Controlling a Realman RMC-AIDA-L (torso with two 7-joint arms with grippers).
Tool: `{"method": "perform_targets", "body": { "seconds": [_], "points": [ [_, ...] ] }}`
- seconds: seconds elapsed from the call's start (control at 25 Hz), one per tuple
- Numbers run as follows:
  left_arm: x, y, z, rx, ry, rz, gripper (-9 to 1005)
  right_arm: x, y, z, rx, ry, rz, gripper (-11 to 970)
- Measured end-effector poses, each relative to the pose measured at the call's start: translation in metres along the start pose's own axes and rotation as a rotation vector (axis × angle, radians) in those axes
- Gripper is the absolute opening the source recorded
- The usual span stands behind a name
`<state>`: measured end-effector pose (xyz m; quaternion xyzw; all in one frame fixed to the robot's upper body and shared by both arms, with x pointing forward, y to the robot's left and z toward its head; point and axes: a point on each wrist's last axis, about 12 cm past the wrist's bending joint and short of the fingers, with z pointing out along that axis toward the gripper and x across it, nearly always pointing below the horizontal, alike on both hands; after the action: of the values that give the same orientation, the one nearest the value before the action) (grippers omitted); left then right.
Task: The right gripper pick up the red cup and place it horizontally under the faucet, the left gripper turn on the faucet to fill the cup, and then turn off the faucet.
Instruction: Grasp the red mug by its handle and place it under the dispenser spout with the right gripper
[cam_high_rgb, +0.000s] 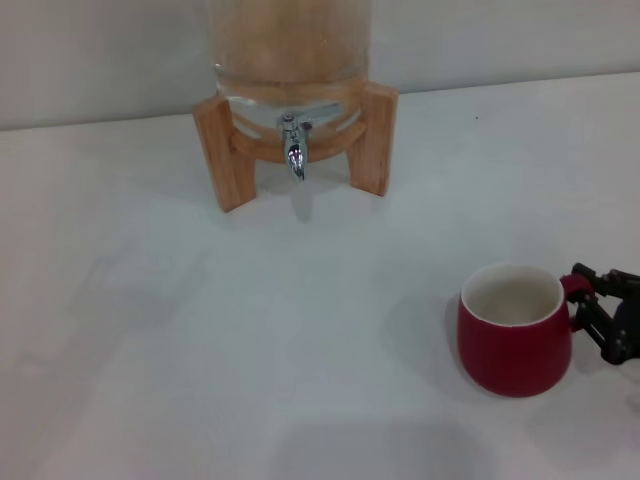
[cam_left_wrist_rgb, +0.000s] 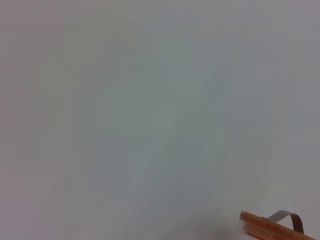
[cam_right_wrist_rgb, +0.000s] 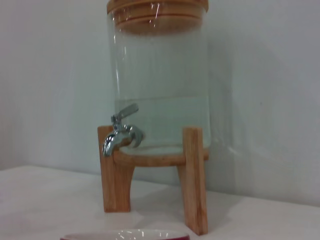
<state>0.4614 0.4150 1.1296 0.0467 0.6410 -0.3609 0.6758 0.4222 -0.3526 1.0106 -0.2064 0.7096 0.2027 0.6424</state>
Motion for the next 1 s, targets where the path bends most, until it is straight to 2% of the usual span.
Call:
{"method": "perform_targets", "body": {
  "seconds": [0.44, 1.0],
  "points": [
    [0.002, 0.0, -0.001, -0.003, 0.005, -0.006, 873, -0.009, 0.0, 0.025, -0.052, -0.035, -0.007, 157],
    [0.003, 0.0, -0.001, -0.001, 0.014, -0.006, 873, -0.013, 0.008, 0.067, -0.095, -0.044, -0.028, 153]
  ]
}}
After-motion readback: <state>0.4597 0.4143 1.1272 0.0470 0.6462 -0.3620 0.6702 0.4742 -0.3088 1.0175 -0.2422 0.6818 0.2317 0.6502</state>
